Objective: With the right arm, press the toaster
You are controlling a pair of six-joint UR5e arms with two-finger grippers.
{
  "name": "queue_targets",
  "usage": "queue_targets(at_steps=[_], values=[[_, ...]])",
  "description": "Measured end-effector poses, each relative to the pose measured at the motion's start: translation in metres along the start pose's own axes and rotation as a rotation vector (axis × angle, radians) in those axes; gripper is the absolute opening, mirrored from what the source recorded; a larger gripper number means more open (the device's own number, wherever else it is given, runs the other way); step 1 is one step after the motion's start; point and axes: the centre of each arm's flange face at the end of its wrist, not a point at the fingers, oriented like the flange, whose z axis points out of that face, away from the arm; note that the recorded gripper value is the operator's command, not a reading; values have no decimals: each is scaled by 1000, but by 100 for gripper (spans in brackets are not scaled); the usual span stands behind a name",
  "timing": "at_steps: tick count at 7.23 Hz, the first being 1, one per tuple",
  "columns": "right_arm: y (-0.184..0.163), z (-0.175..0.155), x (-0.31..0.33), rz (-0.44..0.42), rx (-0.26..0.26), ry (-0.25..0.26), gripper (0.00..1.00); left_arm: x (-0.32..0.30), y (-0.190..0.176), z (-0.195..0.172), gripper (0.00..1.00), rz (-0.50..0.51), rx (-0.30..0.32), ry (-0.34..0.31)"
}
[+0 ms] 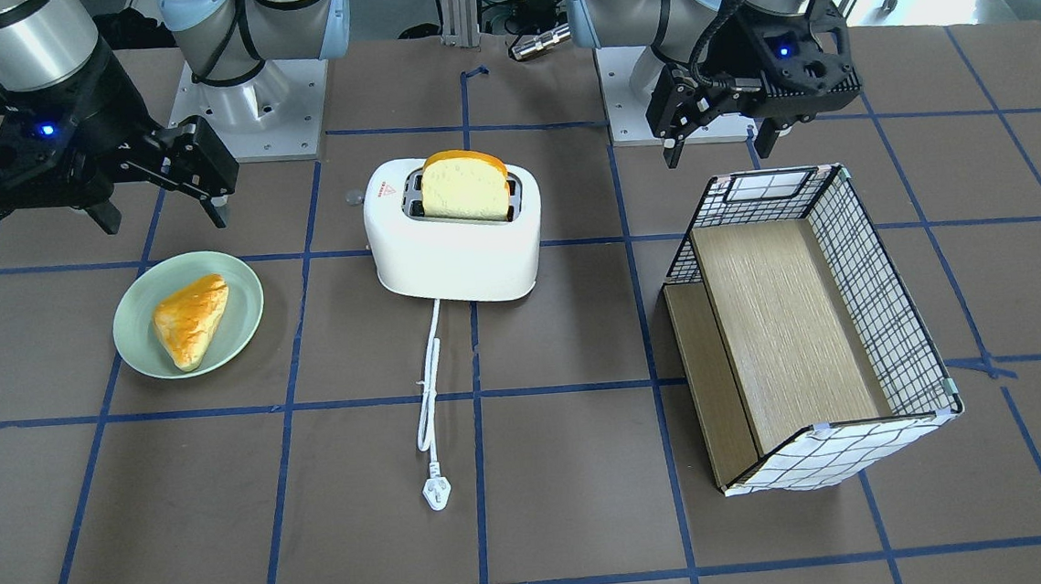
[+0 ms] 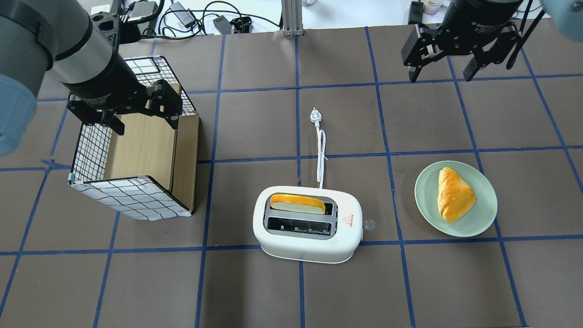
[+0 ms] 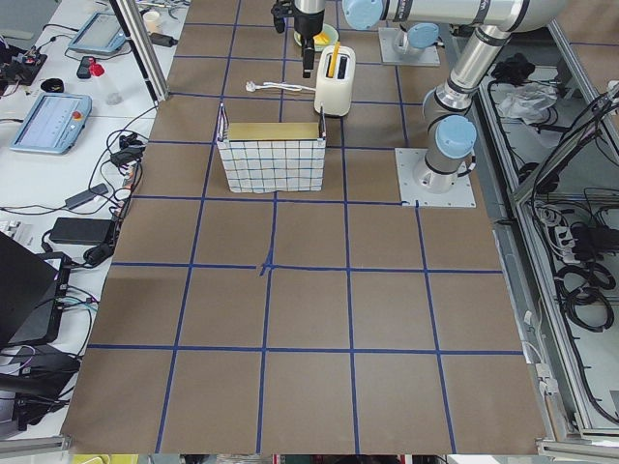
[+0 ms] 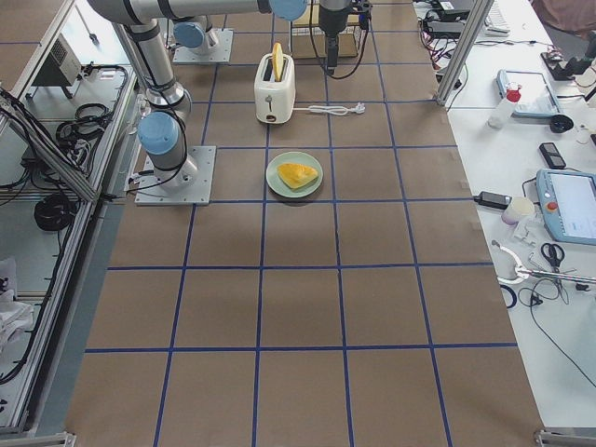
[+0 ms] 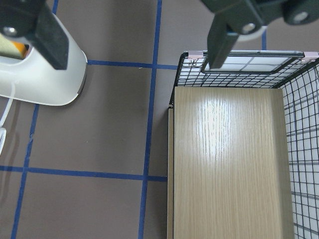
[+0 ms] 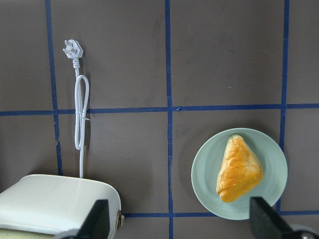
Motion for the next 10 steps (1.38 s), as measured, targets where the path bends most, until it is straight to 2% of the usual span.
queue_targets(at_steps=[3,10], values=[[-3,5,2,-8,45,11,100,0,0,0,100,0,0,0],[-1,6,2,0,57,15,100,0,0,0,100,0,1,0]])
